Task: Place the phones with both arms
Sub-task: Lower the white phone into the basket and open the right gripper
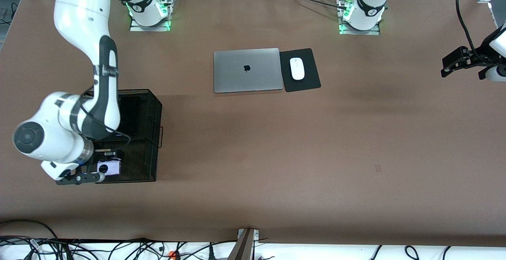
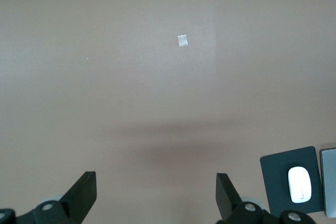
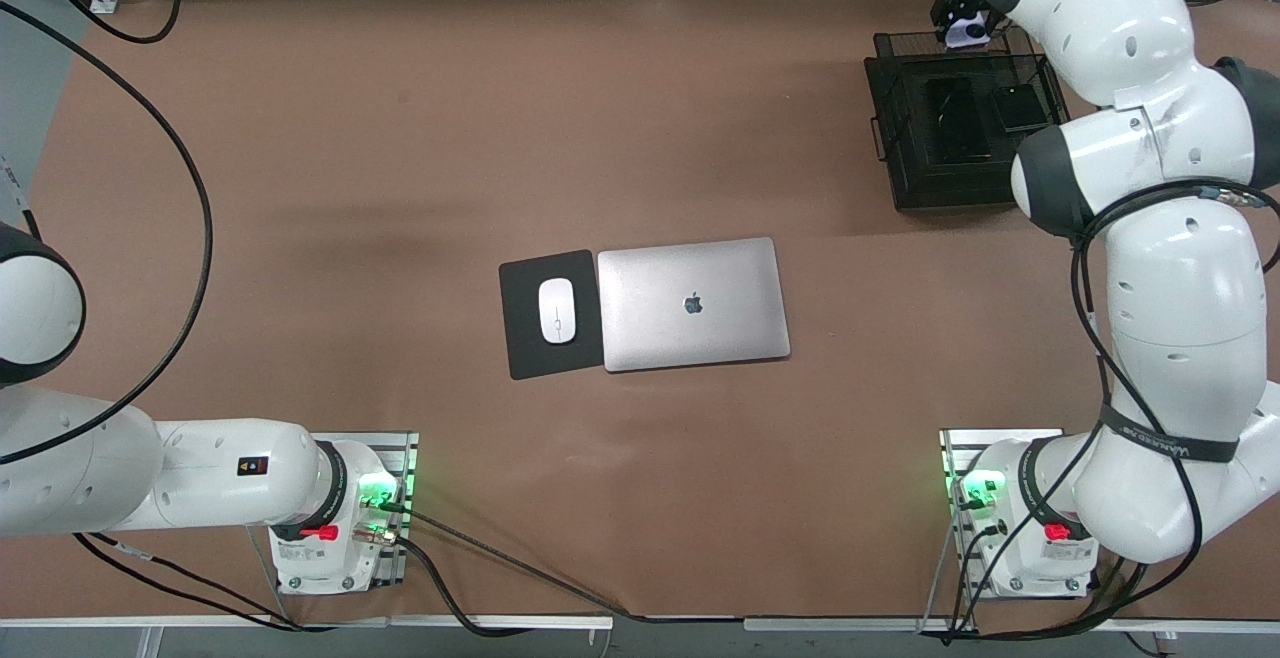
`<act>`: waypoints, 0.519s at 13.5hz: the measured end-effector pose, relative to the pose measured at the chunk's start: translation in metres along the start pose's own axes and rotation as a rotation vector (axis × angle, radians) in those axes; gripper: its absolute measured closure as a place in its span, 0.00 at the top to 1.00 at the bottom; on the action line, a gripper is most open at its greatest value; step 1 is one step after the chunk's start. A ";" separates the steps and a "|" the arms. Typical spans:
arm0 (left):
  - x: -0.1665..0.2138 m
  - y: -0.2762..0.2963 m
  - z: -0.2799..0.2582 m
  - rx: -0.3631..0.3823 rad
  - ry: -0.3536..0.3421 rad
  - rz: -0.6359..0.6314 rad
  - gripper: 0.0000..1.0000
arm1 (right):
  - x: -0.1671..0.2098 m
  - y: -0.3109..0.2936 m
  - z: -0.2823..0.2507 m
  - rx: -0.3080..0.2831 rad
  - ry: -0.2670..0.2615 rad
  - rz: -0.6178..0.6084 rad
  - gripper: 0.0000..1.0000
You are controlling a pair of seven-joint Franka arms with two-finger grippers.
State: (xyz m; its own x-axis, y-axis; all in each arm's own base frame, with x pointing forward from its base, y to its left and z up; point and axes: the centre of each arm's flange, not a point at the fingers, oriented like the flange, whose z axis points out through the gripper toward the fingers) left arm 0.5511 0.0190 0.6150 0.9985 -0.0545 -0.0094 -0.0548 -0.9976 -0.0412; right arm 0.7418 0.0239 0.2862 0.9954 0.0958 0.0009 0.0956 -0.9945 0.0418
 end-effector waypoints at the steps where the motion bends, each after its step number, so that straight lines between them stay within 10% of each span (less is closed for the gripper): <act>1: 0.000 0.000 0.000 0.000 0.000 0.000 1.00 | 0.000 0.002 0.014 0.004 -0.007 0.003 0.84; 7: 0.000 0.000 0.000 0.000 0.000 0.001 1.00 | 0.001 -0.002 0.032 0.027 -0.016 0.027 0.88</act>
State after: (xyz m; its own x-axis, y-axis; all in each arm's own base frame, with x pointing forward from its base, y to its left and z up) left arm 0.5511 0.0188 0.6151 0.9984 -0.0557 -0.0094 -0.0561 -0.9976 -0.0412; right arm 0.7431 0.0250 0.2541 0.9975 0.0687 -0.0148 0.0689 -0.9975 0.0154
